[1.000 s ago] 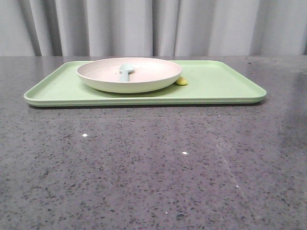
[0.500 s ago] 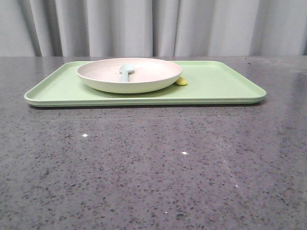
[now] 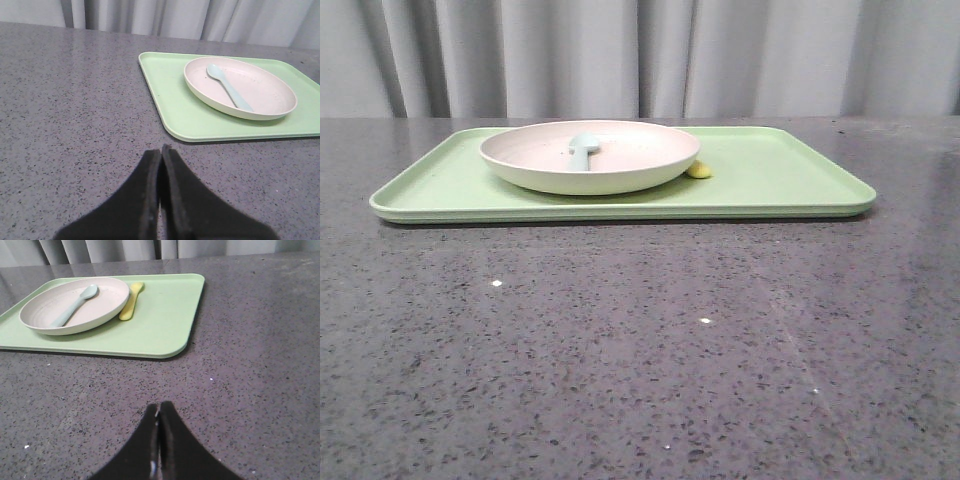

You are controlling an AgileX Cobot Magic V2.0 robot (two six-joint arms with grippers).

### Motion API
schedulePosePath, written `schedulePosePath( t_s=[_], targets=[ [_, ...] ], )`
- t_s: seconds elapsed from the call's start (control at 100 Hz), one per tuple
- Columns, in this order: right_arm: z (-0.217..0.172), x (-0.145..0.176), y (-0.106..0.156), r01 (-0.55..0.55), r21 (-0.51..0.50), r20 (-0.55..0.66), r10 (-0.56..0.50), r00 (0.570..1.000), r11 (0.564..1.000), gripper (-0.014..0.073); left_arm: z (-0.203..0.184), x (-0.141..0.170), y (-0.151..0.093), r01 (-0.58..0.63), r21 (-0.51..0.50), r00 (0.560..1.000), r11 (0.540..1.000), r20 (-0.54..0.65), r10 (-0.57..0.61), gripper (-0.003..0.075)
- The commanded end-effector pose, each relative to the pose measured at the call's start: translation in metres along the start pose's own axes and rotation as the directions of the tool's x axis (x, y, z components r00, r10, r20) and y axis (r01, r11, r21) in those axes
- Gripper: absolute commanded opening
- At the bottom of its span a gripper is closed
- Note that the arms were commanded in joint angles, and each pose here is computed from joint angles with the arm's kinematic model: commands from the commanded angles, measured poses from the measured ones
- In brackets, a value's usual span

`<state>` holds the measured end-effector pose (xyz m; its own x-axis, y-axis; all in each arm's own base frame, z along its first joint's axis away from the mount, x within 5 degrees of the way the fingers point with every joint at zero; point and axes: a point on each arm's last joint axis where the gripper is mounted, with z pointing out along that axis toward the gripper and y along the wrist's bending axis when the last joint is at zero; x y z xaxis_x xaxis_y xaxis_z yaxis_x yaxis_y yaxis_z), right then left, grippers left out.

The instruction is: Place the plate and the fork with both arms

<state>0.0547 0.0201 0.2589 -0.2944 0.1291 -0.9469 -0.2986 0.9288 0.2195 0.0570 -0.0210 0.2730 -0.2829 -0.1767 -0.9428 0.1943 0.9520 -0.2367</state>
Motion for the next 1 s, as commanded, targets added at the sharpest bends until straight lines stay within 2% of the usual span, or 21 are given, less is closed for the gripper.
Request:
schedulePosePath(
  t_s=[0.0,0.74,0.88,0.99],
  targets=[
    [-0.0020,-0.0131,0.0031,0.019,-0.019,0.084,-0.017,0.996,1.000,-0.0069,-0.0023,-0.0138,-0.0013,0.014,-0.004,0.996,1.000,0.084,-0.013,-0.0020],
    [-0.0020,-0.0131,0.0031,0.019,-0.019,0.084,-0.017,0.996,1.000,-0.0069,-0.0023,-0.0138,-0.0013,0.014,-0.004,0.996,1.000,0.084,-0.013,-0.0020],
    [-0.0020,-0.0131,0.0031,0.019,-0.019,0.084,-0.017,0.996,1.000,-0.0069,-0.0008,-0.0172,0.0023,0.017,-0.027,0.985,0.999,0.171,-0.012,-0.0020],
    [-0.0020,-0.0131,0.0031,0.019,-0.019,0.084,-0.017,0.996,1.000,-0.0069,0.0018,-0.0125,0.0086,-0.043,-0.080,0.975,0.996,0.216,0.059,-0.0020]
  ],
)
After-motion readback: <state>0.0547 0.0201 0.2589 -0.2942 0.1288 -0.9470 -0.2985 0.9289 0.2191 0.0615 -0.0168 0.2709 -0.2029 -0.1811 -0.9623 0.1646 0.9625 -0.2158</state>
